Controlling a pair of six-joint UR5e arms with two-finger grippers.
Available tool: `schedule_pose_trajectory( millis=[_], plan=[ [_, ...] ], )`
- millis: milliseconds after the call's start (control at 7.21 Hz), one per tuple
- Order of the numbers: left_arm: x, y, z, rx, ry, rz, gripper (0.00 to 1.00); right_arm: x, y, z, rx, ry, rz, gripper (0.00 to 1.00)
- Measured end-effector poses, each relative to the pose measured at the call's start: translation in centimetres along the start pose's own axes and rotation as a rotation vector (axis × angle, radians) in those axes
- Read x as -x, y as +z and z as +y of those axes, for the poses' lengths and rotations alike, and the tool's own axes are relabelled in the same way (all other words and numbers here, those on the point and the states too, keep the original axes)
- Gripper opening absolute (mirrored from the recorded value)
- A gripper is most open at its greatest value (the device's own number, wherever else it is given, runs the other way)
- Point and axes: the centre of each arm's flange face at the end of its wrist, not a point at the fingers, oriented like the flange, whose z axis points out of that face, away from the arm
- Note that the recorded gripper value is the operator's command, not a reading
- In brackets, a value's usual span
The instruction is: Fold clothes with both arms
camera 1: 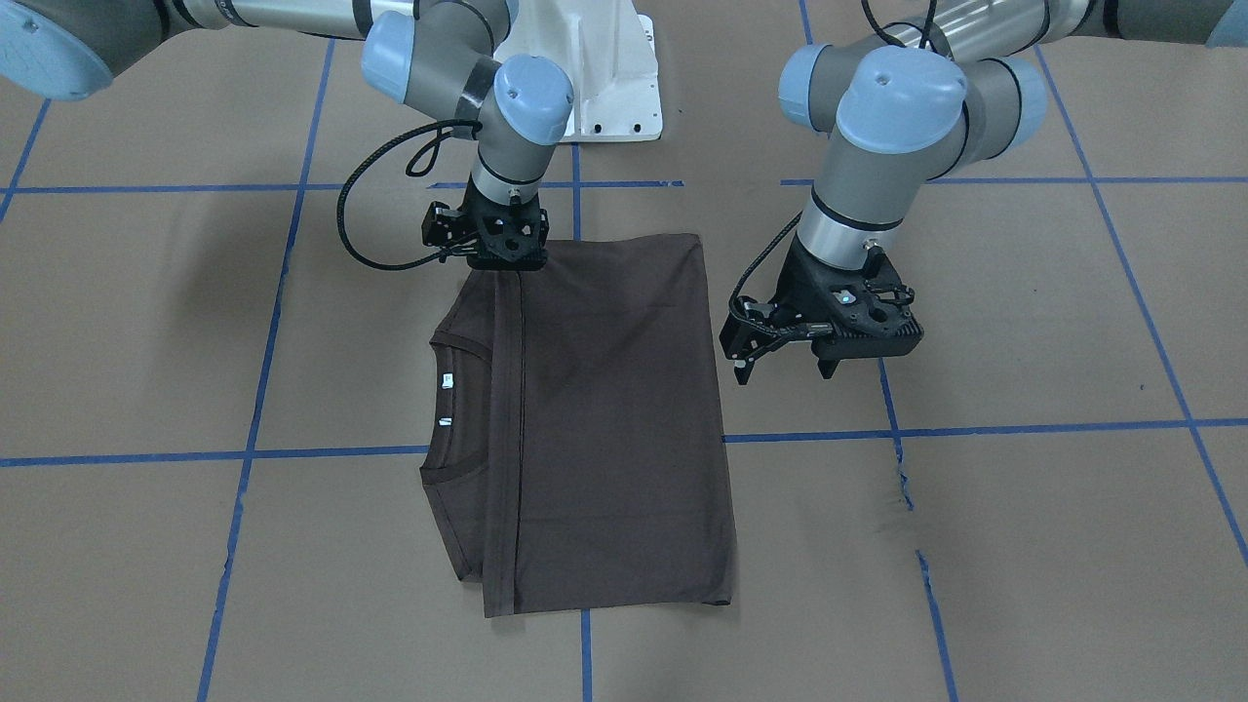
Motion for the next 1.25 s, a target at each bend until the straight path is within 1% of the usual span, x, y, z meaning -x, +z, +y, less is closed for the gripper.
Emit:
schedule_pose_trajectory(
  millis=[416, 555, 832, 1109, 1248],
  plan=[
    [-0.6, -0.1, 0.3, 0.002, -0.006, 0.009, 1.00, -4.2, 1.7, 0.1, 0.003, 0.007, 0.029, 1.00],
    [-0.7, -0.1, 0.3, 0.002, -0.008, 0.010, 1.00, -5.8, 1.0, 0.0, -0.008, -0.005, 0.019, 1.00],
    [-0.7, 0.0, 0.4, 0.003, -0.006, 0.011, 1.00, -5.7, -1.7, -0.5, -0.044, -0.031, -0.029, 1.00],
    [-0.6, 0.1, 0.4, 0.002, -0.002, 0.011, 1.00, -1.3, -3.7, -1.8, -0.074, -0.051, -0.085, 1.00],
    [-0.6, 0.1, 0.4, 0.001, 0.000, 0.014, 1.00, 1.0, -3.8, -2.1, -0.078, -0.059, -0.100, 1.00]
  ],
)
